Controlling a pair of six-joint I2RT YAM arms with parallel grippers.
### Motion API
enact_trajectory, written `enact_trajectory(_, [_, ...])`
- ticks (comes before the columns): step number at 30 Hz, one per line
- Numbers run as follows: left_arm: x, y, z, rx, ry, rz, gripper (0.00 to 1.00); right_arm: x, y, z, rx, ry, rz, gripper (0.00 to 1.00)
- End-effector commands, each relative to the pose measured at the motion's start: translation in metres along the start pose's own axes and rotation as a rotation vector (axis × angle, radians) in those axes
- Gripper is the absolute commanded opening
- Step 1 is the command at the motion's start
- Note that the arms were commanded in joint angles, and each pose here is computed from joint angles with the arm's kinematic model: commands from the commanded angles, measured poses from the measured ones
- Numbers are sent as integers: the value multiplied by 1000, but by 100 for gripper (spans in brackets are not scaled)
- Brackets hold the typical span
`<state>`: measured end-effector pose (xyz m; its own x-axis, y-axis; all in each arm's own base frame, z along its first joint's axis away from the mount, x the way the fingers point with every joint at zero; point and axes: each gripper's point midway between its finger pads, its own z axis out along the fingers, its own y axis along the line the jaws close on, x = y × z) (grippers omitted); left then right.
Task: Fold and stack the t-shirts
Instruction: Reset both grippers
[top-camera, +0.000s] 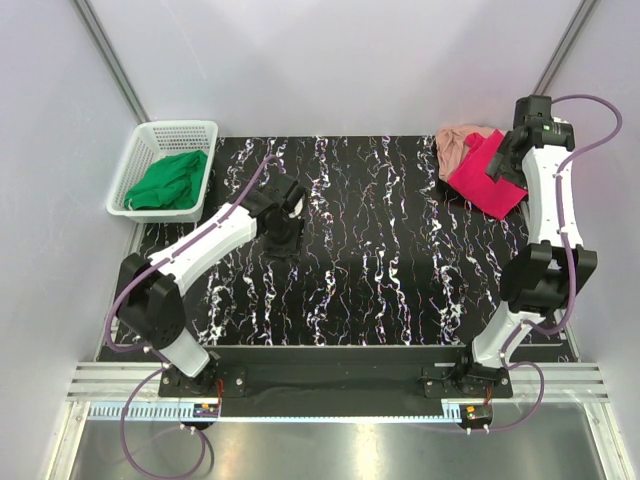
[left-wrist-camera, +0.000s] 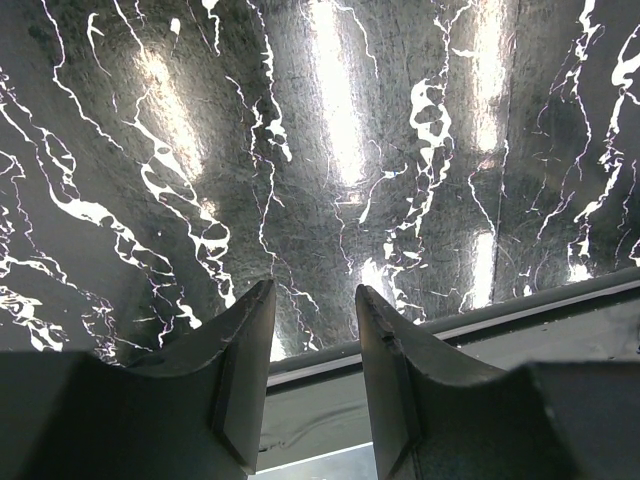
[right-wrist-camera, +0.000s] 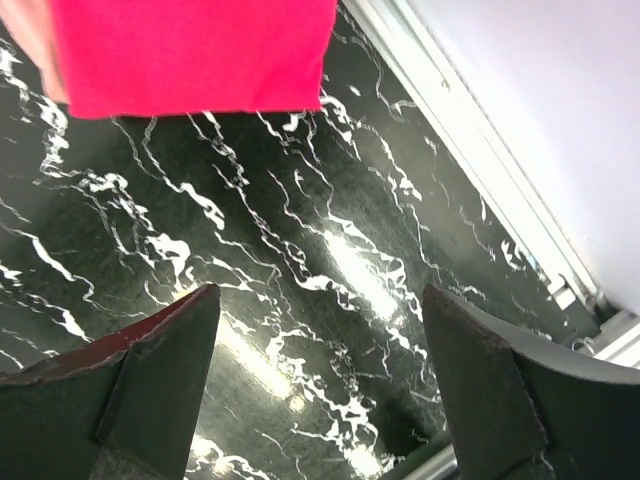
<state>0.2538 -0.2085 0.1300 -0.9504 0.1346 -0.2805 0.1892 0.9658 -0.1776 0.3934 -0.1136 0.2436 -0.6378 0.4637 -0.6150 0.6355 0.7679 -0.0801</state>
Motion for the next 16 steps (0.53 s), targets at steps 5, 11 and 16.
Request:
enact_trajectory(5, [-12,-7,4,24,-21,29,42,-19,4,-36,-101,-60,98,89])
enact_trajectory(11, [-23,-4,5,-7,-44,46,41,-27,2,-57,-134,-87,72,89])
enact_trajectory(16, [-33,-2,-5,-28,-96,16,36,-20,8,-57,-175,-61,58,90])
